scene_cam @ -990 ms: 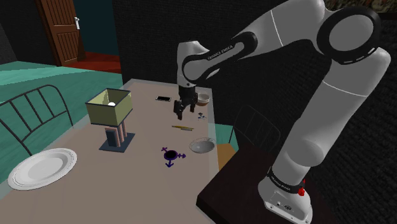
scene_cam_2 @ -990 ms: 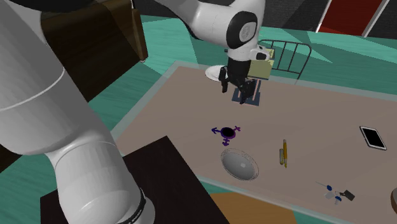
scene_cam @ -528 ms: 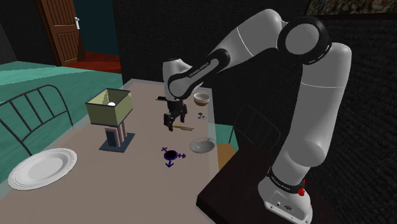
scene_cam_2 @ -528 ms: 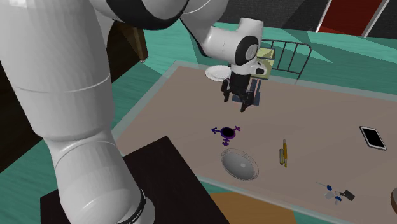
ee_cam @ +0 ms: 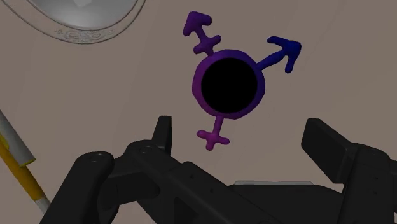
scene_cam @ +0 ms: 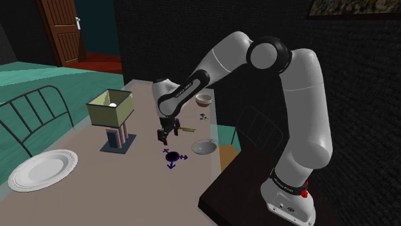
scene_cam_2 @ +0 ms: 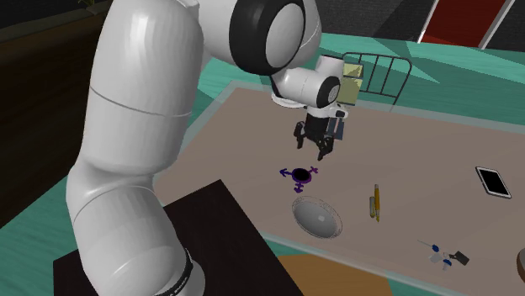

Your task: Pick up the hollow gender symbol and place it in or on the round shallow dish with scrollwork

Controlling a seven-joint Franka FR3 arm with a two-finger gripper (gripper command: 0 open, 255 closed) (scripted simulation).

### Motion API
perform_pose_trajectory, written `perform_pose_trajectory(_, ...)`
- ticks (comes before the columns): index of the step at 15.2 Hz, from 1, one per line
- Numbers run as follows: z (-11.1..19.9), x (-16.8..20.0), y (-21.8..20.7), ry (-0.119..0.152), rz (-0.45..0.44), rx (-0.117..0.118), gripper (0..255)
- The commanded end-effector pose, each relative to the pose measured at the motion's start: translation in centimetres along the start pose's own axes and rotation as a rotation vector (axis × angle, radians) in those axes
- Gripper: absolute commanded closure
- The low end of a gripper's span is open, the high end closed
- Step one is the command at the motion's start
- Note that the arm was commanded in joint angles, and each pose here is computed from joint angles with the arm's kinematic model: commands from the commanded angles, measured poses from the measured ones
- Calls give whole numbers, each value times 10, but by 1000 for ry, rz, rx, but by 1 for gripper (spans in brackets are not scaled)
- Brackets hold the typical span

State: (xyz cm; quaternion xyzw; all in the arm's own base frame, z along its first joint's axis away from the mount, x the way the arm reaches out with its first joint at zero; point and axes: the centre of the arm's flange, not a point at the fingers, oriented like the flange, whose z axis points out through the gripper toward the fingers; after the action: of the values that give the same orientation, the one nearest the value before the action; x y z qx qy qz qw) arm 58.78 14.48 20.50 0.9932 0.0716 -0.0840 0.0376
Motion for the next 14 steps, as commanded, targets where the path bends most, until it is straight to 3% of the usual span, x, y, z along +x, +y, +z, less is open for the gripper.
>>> perform_pose_trajectory(1, 27, 15, -7, -17, -11, -7, 0)
perform_pose_trajectory(5, 69, 41, -18, -46, -31, -18, 0)
perform_pose_trajectory(14, 109, 39, -17, -46, -31, -18, 0)
